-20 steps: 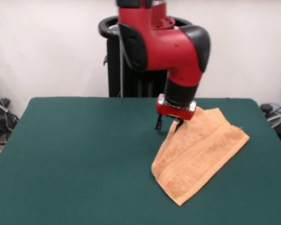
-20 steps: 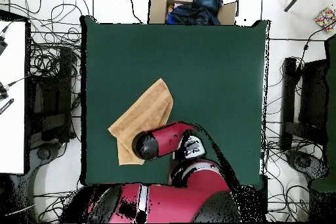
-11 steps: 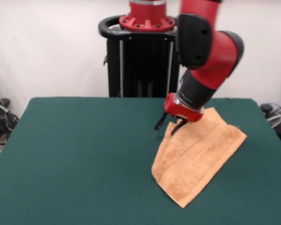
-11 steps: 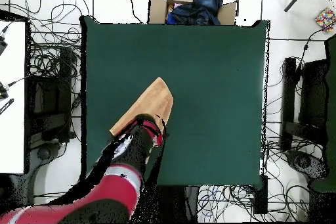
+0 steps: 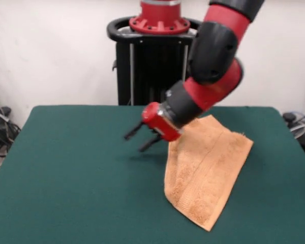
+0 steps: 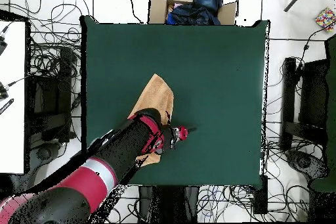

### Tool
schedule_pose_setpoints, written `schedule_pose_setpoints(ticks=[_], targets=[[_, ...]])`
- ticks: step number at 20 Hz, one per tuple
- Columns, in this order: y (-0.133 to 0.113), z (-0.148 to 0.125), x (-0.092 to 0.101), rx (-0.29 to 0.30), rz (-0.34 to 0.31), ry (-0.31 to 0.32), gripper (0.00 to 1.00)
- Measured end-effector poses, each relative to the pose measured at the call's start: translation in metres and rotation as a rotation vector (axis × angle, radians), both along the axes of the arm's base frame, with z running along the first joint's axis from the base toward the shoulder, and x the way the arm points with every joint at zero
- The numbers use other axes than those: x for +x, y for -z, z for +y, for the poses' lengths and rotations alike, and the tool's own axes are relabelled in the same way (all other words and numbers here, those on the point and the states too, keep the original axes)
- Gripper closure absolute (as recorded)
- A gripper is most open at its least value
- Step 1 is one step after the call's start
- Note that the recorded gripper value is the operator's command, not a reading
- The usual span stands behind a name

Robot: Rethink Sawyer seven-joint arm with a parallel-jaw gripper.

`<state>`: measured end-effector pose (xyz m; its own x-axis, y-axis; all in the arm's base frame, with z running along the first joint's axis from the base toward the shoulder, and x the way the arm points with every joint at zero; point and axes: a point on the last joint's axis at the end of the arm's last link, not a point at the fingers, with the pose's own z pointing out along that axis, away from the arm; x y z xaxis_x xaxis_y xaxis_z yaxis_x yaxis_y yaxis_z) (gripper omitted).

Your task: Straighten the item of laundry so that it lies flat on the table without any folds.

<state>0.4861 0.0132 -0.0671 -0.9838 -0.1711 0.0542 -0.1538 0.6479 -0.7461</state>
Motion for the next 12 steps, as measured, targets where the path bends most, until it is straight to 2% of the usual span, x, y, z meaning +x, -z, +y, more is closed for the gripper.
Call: schedule_pose_setpoints(ticks=[2,3,8,10,12], targets=[[-0.001,-0.015,0.0,-0.037,-0.007,0.007,0.0],[-0.003,-0.031,-0.002,-0.078,-0.012,0.013,0.0],[-0.01,-0.058,-0.006,-0.153,-0.006,0.014,0.0],[-0.011,-0.063,-0.006,-0.153,-0.007,0.021,0.0],[-0.006,-0.072,-0.004,-0.076,-0.027,0.075,0.0]])
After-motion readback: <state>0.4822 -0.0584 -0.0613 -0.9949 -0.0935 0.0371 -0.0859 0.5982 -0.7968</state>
